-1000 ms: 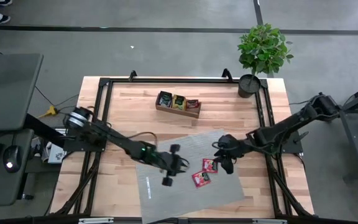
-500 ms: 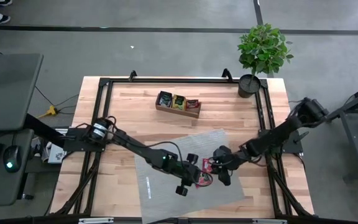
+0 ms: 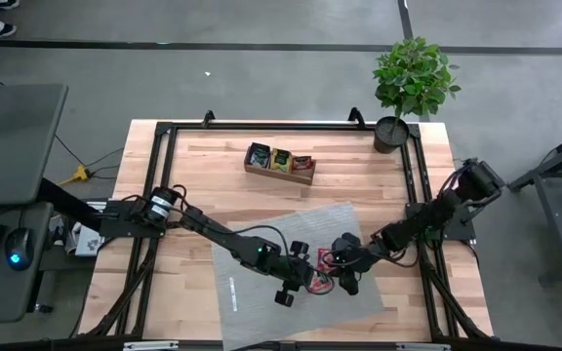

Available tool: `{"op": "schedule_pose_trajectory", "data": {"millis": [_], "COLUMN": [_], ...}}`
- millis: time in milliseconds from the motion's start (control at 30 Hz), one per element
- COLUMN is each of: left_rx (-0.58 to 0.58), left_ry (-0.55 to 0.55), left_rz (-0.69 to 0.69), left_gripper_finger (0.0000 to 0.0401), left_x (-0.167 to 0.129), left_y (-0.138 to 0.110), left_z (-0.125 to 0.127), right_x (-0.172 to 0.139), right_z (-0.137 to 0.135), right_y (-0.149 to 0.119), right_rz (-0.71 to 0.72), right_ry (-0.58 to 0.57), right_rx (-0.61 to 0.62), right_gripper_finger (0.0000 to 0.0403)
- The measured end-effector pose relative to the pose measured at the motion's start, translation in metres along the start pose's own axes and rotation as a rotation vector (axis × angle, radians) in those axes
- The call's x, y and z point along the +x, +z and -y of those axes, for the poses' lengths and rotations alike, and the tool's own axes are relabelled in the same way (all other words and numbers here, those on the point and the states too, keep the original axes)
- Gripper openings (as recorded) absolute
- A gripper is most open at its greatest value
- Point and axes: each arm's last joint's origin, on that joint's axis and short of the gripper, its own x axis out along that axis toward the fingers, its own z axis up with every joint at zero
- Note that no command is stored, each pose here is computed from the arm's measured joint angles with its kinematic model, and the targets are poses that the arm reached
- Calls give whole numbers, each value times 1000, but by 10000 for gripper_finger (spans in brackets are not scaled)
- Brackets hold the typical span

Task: Pick & Place Tea
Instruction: Put the red tea bag into the right section of the wooden organizer

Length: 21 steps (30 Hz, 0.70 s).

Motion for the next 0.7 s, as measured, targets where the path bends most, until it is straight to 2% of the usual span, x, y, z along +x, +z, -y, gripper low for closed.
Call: {"op": "schedule_pose_trajectory", "data": {"millis": [167, 300, 433, 700], "left_rx": [1, -2, -24, -20], "left_ry": [2, -1, -22, 22], "left_rz": [-4, -35, -17, -47], "left_gripper_finger": [108, 108, 108, 108], "left_x": [0, 15, 19, 21], "left_y": [0, -12, -11, -16], "left_z": [0, 2, 3, 3], "right_x": [0, 0, 0, 0], "right_z": [0, -1, -1, -2], "right_y": [1, 2, 2, 3], "right_rz": [22, 26, 31, 38], "right_ry": [-5, 5, 5, 16], "right_rx": [2, 11, 12, 63], "right_gripper_finger": [139, 139, 139, 139]}}
